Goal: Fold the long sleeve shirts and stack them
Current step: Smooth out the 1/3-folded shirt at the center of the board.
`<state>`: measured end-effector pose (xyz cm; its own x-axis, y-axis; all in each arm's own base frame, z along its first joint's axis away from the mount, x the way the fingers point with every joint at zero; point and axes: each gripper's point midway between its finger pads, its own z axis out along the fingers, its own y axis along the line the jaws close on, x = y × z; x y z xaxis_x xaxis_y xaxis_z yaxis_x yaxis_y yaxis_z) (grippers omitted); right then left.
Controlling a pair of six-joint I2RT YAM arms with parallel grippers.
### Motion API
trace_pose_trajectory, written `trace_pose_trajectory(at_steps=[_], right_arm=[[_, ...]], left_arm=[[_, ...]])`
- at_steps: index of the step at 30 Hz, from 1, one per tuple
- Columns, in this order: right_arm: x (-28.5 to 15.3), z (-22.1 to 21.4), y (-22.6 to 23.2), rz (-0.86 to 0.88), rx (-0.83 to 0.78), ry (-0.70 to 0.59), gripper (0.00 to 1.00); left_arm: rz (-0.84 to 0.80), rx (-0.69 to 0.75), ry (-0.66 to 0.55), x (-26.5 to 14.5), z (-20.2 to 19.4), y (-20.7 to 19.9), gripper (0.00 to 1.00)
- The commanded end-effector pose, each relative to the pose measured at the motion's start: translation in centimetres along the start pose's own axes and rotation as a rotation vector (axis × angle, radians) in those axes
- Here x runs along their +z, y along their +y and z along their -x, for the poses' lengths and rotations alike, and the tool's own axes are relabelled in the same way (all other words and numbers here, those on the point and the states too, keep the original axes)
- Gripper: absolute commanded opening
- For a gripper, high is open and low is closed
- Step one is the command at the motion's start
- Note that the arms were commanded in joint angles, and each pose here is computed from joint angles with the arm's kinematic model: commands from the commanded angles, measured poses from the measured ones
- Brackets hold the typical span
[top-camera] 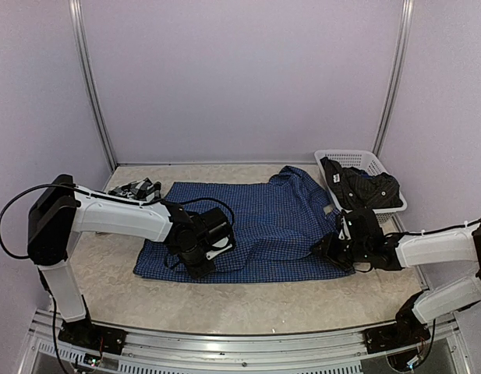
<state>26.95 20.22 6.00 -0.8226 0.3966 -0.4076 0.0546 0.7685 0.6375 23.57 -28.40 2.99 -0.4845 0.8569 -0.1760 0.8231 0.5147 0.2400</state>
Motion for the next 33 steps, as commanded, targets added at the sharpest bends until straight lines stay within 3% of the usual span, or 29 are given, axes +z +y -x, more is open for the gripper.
trace_pose_trajectory(at_steps=[1, 16, 33], right_arm=[[0.0, -0.4, 0.6, 0.026, 0.019, -0.016, 0.37], [0.9, 0.0, -0.3, -0.028, 0.012, -0.054, 0.22], [2.3, -0.5, 0.6, 0.009, 0.040, -0.042, 0.28]], left_arm=[[0.013, -0.009, 0.000, 0.0, 0.0, 0.2, 0.24], [0.006, -0.010, -0.003, -0.2, -0.2, 0.0, 0.24], [0.015, -0.008, 0.001, -0.1, -0.5, -0.1, 0.24]])
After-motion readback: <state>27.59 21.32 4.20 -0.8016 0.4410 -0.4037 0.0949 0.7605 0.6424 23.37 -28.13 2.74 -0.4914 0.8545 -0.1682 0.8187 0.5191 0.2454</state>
